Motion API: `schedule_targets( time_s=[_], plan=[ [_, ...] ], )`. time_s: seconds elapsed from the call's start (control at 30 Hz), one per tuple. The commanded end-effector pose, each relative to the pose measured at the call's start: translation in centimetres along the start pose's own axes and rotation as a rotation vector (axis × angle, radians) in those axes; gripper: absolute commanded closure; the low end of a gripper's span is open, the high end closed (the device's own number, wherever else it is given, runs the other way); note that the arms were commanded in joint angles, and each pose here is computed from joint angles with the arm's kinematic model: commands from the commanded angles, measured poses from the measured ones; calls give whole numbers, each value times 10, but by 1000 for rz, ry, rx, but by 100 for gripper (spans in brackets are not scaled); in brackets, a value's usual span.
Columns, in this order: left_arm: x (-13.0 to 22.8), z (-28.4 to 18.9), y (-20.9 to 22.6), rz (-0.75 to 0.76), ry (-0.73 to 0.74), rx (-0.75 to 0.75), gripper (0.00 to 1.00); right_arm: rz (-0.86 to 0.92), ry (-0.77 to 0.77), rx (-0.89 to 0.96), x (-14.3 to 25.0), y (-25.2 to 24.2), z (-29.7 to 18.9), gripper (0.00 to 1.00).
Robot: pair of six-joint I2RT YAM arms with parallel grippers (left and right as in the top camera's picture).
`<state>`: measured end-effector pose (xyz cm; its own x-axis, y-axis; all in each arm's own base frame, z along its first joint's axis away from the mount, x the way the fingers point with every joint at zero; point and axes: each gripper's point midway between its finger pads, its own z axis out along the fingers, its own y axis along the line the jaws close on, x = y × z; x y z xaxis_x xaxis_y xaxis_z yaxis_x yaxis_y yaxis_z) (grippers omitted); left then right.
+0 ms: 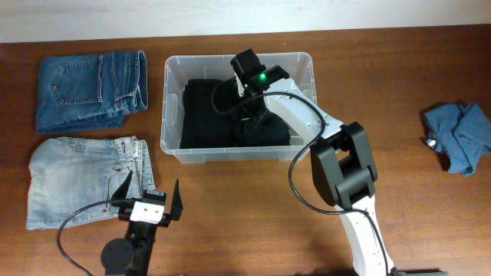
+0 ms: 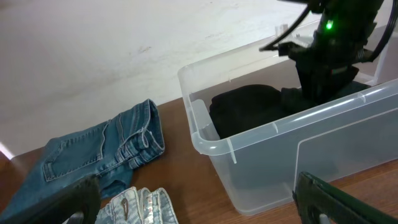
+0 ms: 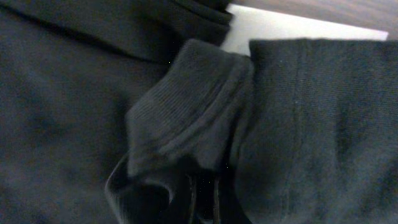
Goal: Pack container
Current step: 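Release the garment and press it flat in the bin's right side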
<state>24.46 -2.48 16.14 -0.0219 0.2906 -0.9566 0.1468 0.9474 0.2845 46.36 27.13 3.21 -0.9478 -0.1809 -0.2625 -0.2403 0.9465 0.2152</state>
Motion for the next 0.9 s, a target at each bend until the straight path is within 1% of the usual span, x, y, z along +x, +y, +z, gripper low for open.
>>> schedule_targets(
  time_s=[0.0,0.4,0.5,0.57,0.6,0.63,0.7,0.73,0.77,0.87],
  plan=[
    [2,0,2,8,5,-9,1,15,-1,102,2,-22,11,95],
    [2,0,2,8,5,-9,1,21,-66,89,-16,-24,9,94],
    [2,0,2,8,5,-9,1,23,-77,87,-19,-24,2,92],
    [2,0,2,8,5,-9,1,25,-110,80,-28,-23,-16,89],
    [2,0,2,8,5,-9,1,26,-126,77,-32,-21,-26,89],
    [2,0,2,8,5,-9,1,27,-148,85,-38,-21,-41,87],
    [2,0,2,8,5,-9,1,39,-176,149,-44,-31,-77,85],
    [2,0,2,8,5,-9,1,44,-166,170,-42,-35,-85,85],
    [2,0,2,8,5,-9,1,50,-124,191,-33,-42,-92,85],
    [2,0,2,8,5,-9,1,65,-24,221,-9,-56,-89,86]
  ],
)
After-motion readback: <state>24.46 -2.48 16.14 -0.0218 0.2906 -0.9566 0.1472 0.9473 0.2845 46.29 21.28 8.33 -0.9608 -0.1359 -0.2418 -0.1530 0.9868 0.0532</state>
